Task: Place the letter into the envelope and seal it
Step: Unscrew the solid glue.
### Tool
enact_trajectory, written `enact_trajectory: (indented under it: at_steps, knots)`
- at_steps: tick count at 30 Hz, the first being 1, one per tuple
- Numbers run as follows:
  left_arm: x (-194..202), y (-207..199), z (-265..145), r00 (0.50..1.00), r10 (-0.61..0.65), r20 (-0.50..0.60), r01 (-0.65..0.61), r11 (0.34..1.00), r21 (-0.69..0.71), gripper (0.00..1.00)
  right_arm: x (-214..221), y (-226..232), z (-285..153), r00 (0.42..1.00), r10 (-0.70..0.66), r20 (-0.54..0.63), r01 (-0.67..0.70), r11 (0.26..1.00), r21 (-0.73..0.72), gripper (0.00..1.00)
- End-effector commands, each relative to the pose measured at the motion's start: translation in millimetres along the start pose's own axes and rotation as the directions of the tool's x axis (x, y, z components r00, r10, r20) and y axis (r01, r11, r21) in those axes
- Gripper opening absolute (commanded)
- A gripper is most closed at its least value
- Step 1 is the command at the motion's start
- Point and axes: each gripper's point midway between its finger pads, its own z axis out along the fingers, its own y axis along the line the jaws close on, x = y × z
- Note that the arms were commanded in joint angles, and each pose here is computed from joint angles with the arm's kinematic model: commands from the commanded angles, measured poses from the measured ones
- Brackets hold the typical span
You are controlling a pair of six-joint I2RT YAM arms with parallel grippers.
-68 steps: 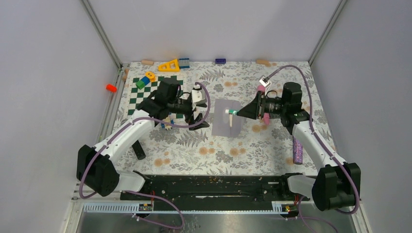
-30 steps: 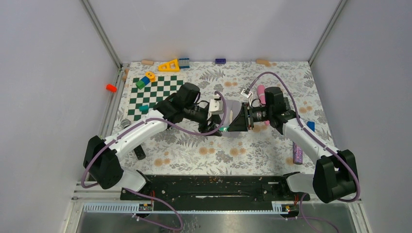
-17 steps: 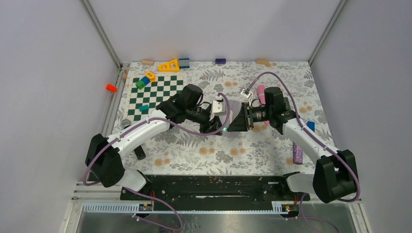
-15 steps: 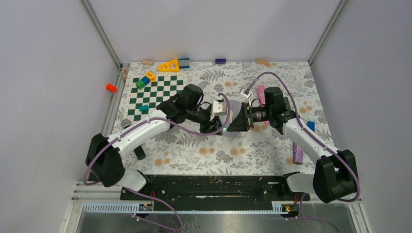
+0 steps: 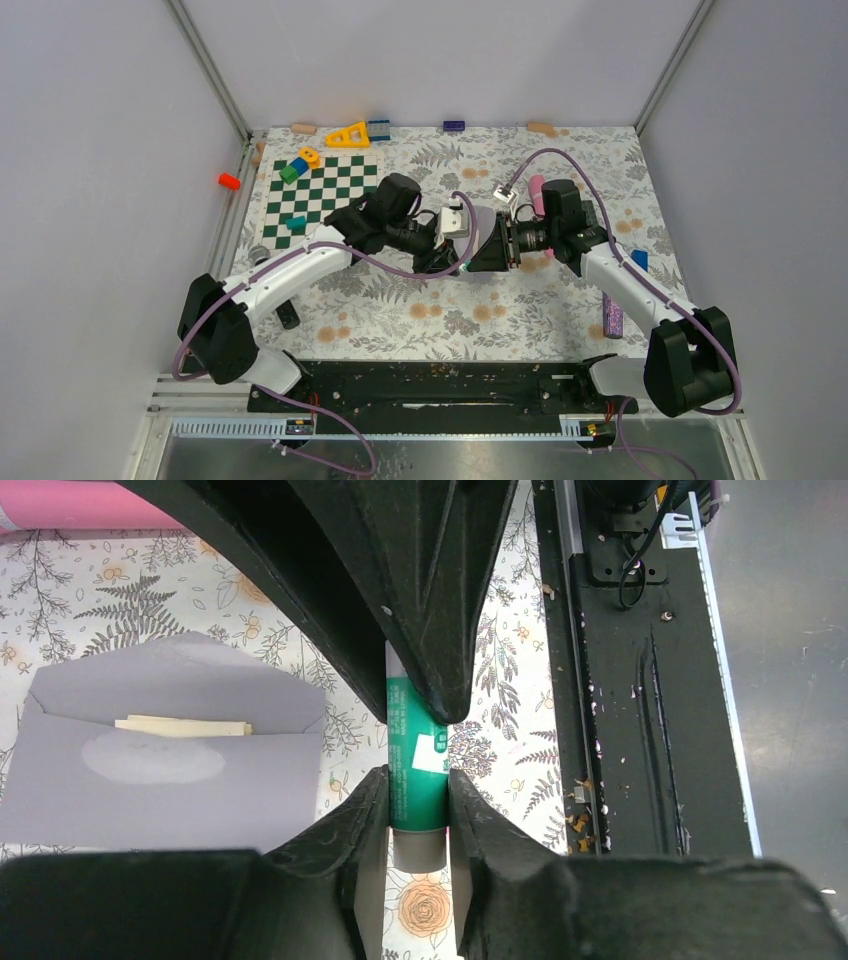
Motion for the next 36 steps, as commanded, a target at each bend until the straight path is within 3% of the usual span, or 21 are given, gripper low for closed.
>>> enact_trajectory:
  at_steps: [1,4,10,14,20,22,24,27,31,33,36]
  knots:
    - [-20,6,-1,0.998,0.055,0.031,-0.055,0.998,-0.019,0.16,-13,8,1,0.999,-0.053,0.007,0.053,0.998,-0.019,0.25]
    - [-20,6,0,0.998,0.055,0.027,-0.054,0.998,-0.019,0.04,-14,9,1,0.999,-0.052,0.008,0.053,0.998,-0.019,0.38]
    - [-21,6,-1,0.999,0.037,0.028,-0.036,0.999,-0.028,0.00,-25,16,-5,0.999,-0.041,0.027,0.041,0.999,-0.025,0.76]
    - [-21,10,-3,0.998,0.036,0.041,-0.034,0.997,-0.065,0.00,-34,14,-15,0.998,-0.003,0.059,0.003,1.000,-0.007,0.78]
    - [-23,12,-4,0.999,0.024,0.048,-0.020,0.996,-0.084,0.00,-23,12,-17,0.998,0.056,0.033,-0.056,0.998,-0.018,0.71]
    - [-23,6,-2,0.998,0.019,0.055,-0.016,0.999,-0.049,0.00,-13,15,-19,1.000,-0.012,0.010,0.013,1.000,-0.024,0.71]
    - [-23,-7,0,0.998,0.009,0.062,-0.011,0.999,0.034,0.00,-3,12,-25,0.986,-0.165,-0.012,0.165,0.986,0.025,0.75]
    - [-20,-23,3,0.998,-0.018,0.059,0.009,0.989,0.145,0.00,7,7,-36,0.903,-0.426,-0.064,0.430,0.897,0.102,0.78]
    - [-14,-32,7,0.998,-0.054,0.042,0.044,0.974,0.224,0.00,14,4,-49,0.666,-0.736,-0.121,0.745,0.652,0.141,0.84]
    - [-12,-34,8,0.997,-0.069,0.034,0.059,0.969,0.240,0.00,15,3,-51,0.548,-0.827,-0.127,0.835,0.531,0.146,0.86]
    - [-7,-34,12,0.996,-0.090,0.020,0.082,0.964,0.253,0.00,22,11,-50,0.434,-0.895,-0.106,0.899,0.423,0.111,0.86]
